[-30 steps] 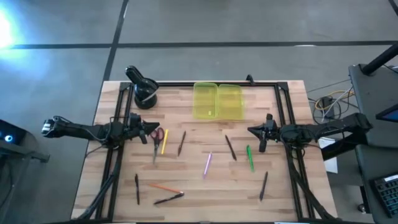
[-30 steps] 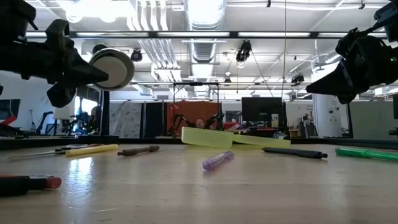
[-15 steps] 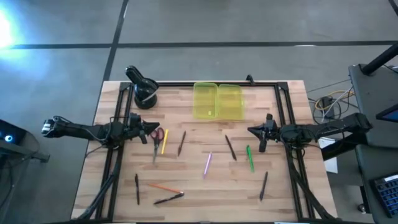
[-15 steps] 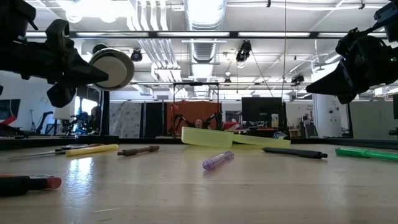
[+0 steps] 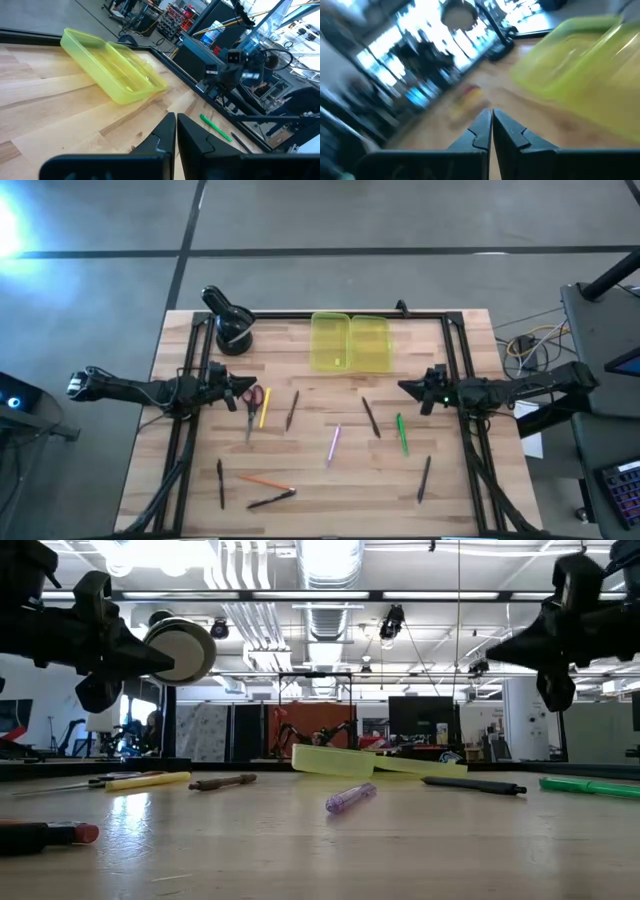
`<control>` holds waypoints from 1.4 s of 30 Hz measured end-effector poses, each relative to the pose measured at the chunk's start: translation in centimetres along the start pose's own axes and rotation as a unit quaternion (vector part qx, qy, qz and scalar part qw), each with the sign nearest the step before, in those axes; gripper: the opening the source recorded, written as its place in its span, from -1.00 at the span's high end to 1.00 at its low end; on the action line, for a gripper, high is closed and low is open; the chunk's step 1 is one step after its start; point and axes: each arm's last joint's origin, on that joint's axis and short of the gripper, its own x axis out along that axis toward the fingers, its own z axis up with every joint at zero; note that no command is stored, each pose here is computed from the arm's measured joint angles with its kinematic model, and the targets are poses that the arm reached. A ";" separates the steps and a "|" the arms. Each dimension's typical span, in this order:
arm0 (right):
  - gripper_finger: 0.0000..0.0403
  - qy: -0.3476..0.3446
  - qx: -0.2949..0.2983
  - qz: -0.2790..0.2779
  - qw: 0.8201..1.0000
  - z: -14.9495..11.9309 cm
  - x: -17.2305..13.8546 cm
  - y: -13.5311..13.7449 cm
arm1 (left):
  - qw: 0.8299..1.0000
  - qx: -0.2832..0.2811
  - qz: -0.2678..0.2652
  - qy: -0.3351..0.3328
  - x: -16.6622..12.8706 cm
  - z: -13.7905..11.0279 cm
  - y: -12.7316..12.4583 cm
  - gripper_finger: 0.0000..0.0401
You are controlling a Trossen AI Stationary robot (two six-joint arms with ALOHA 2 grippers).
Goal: Pick & place school supplies into a supply box
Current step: Put the black pen into the yellow supply box
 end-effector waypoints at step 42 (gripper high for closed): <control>0.96 -0.301 0.216 0.189 0.909 7.8 -1.7 6.1 | 0.905 -0.368 -0.189 -0.098 -0.9 3.6 -2.5 1.00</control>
